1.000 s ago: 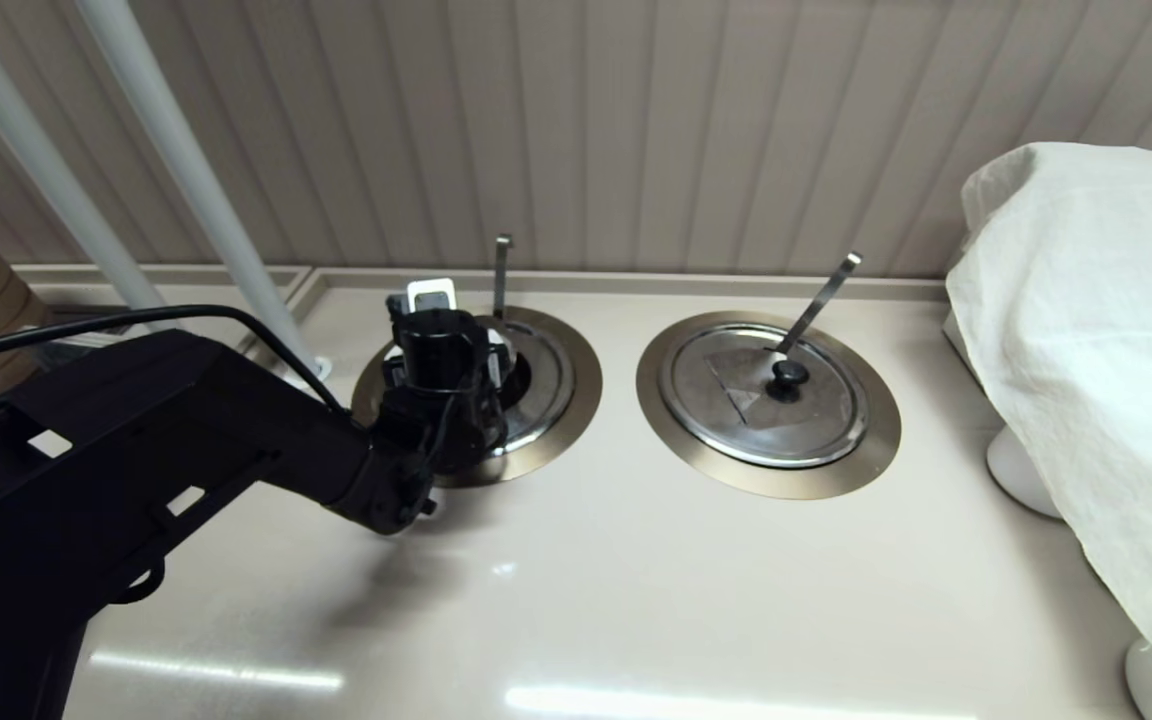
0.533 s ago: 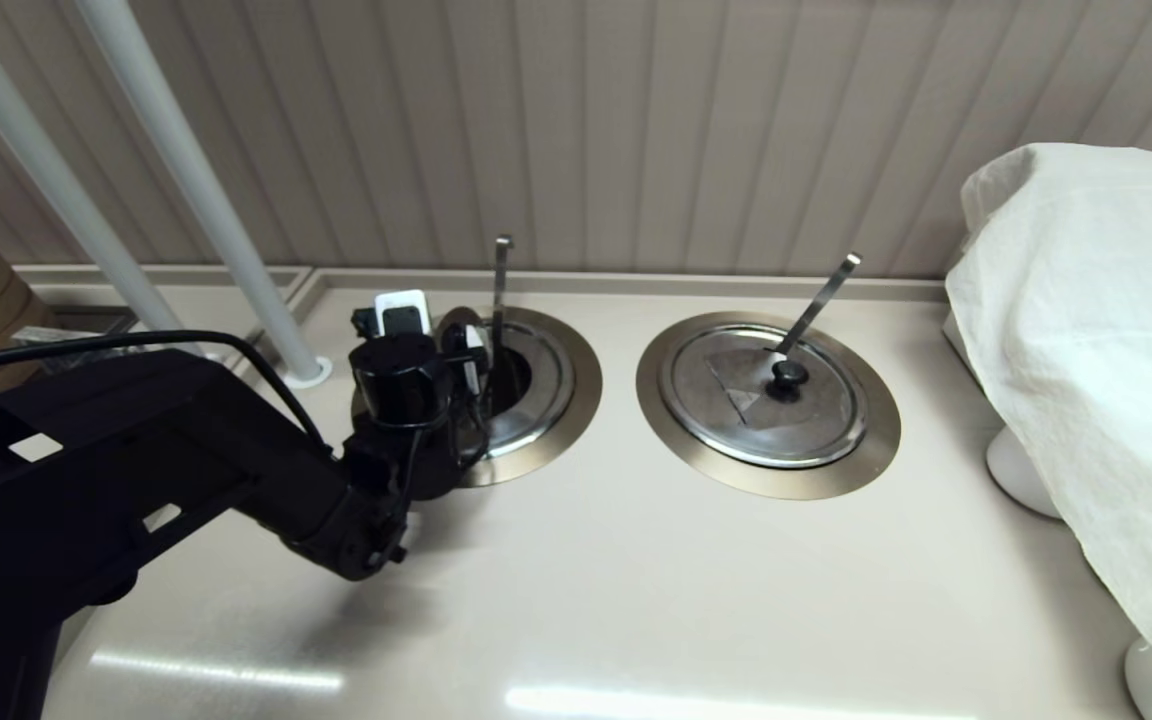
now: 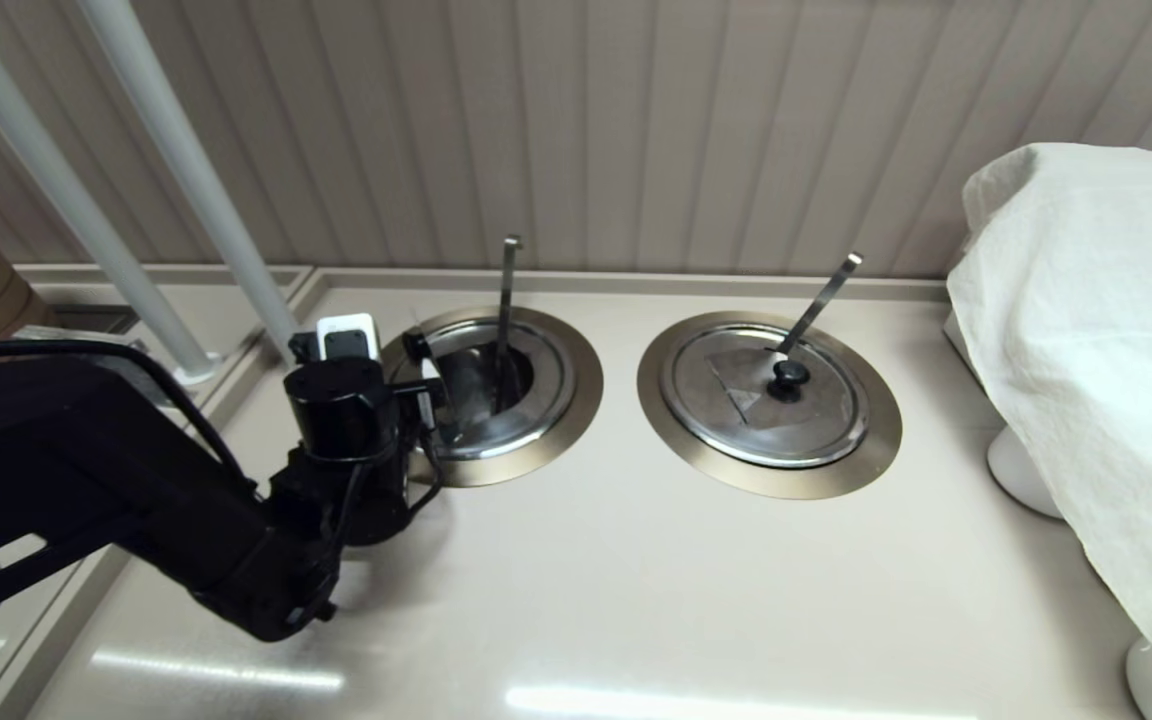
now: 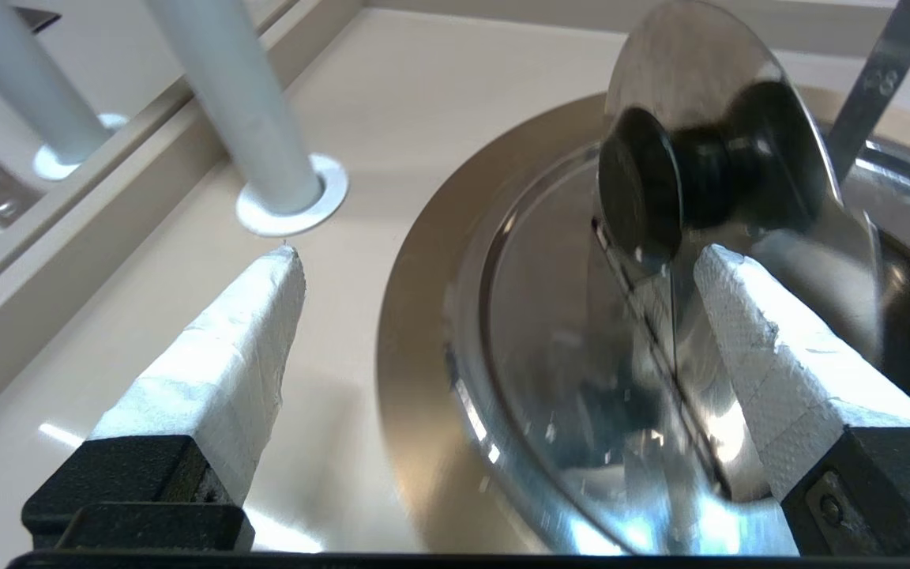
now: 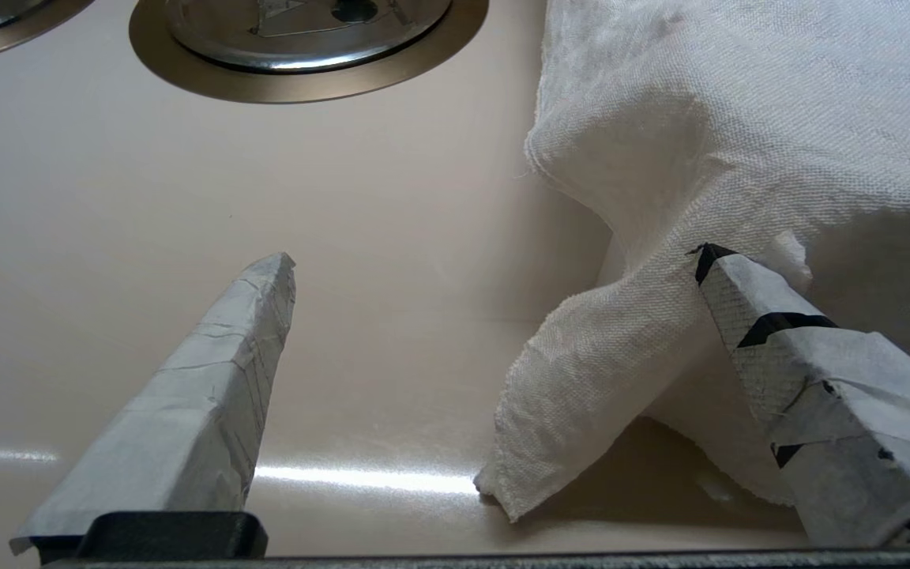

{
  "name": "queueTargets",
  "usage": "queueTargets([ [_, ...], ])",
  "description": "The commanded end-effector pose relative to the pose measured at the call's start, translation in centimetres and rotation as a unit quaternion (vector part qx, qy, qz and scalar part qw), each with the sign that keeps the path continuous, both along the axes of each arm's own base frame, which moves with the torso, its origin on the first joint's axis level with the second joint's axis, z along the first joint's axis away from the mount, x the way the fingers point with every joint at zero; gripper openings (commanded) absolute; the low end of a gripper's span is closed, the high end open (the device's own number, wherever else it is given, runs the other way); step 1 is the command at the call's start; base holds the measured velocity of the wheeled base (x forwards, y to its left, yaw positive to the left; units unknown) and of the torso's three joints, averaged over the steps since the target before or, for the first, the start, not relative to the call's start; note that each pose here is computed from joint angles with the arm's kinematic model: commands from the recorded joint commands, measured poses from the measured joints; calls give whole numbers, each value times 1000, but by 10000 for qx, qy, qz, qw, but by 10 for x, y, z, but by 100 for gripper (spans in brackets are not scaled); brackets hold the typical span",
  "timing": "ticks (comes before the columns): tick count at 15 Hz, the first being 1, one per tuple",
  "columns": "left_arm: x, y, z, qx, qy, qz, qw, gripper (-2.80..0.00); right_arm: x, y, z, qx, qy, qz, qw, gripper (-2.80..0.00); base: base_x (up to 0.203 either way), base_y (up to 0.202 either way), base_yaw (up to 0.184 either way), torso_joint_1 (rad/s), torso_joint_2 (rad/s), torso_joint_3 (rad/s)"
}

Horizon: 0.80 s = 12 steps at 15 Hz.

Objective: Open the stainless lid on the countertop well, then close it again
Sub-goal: Open the lid, then stir with a spoon

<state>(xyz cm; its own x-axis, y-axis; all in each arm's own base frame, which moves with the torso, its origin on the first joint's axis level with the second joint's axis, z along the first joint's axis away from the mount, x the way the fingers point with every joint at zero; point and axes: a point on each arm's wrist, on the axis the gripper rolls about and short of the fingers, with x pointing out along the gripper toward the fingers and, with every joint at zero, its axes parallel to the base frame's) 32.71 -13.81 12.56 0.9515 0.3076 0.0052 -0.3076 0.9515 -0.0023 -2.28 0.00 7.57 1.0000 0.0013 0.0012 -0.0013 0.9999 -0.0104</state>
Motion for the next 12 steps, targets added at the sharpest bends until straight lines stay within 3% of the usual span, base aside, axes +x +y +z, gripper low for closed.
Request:
queueTargets([
  [1, -27, 13, 17, -117, -134, 40, 9998, 0, 0, 0, 0, -2, 6, 1, 10000, 0, 0, 0, 0, 0, 0, 0],
  [4, -67, 35, 36, -270, -270, 139, 9992, 0, 0, 0, 0, -2, 6, 1, 10000, 0, 0, 0, 0, 0, 0, 0],
  [7, -85, 53, 43, -332, -362, 310, 9983, 0, 0, 0, 0, -2, 6, 1, 10000, 0, 0, 0, 0, 0, 0, 0],
  [10, -71, 47, 78, -576, -944, 240, 9936, 0, 0, 0, 0, -2, 6, 1, 10000, 0, 0, 0, 0, 0, 0, 0],
  [12, -60, 26, 103, -677, -1104, -18, 9916, 0, 0, 0, 0, -2, 6, 1, 10000, 0, 0, 0, 0, 0, 0, 0],
])
